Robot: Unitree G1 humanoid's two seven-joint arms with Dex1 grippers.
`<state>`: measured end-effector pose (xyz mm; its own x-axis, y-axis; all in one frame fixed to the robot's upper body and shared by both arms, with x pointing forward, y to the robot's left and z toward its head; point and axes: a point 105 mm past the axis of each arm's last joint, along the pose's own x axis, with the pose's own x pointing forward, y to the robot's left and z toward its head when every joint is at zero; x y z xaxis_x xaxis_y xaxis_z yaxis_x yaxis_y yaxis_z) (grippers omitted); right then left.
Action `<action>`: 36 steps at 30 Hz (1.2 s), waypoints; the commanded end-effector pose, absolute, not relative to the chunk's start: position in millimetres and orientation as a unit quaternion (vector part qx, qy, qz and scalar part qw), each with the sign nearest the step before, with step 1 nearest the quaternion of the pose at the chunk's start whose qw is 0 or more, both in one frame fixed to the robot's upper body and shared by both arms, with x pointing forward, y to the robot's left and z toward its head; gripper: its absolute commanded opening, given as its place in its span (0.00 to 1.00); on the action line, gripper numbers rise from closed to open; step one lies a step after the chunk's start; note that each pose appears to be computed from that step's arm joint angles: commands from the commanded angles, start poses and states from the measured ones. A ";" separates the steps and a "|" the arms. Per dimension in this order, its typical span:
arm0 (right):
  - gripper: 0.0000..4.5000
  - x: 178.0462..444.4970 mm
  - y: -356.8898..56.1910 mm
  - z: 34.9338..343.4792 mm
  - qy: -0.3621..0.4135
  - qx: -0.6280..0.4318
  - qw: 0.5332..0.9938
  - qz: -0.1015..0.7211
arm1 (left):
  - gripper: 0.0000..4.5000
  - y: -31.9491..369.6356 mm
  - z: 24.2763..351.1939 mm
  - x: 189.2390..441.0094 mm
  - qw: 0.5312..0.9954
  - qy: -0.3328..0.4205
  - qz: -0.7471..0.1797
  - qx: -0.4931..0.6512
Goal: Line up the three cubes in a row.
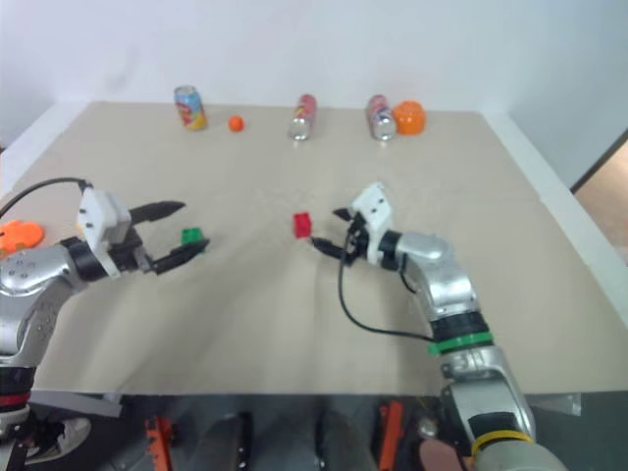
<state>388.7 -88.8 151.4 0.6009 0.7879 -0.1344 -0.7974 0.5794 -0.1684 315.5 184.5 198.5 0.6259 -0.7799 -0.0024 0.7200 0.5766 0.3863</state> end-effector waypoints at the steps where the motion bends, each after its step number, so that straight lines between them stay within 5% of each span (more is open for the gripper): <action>1: 0.97 388.6 -79.6 172.6 -0.007 -0.112 0.889 0.444 | 0.95 183.1 201.8 310.6 0.877 -0.101 -0.431 0.186; 13: 0.97 398.8 -75.6 165.4 0.036 -0.091 0.934 0.345 | 0.95 178.1 199.9 291.5 0.867 -0.117 -0.458 0.158; 36: 0.97 382.6 -42.2 154.3 0.052 -0.076 0.947 0.307 | 0.95 172.4 194.1 291.7 0.863 -0.113 -0.466 0.162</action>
<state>384.0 -48.7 139.6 0.8033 0.5600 -0.2028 -0.5842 0.8071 -0.0853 294.7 176.5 185.3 0.5524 -0.8332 0.0247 0.7771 0.5255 0.3464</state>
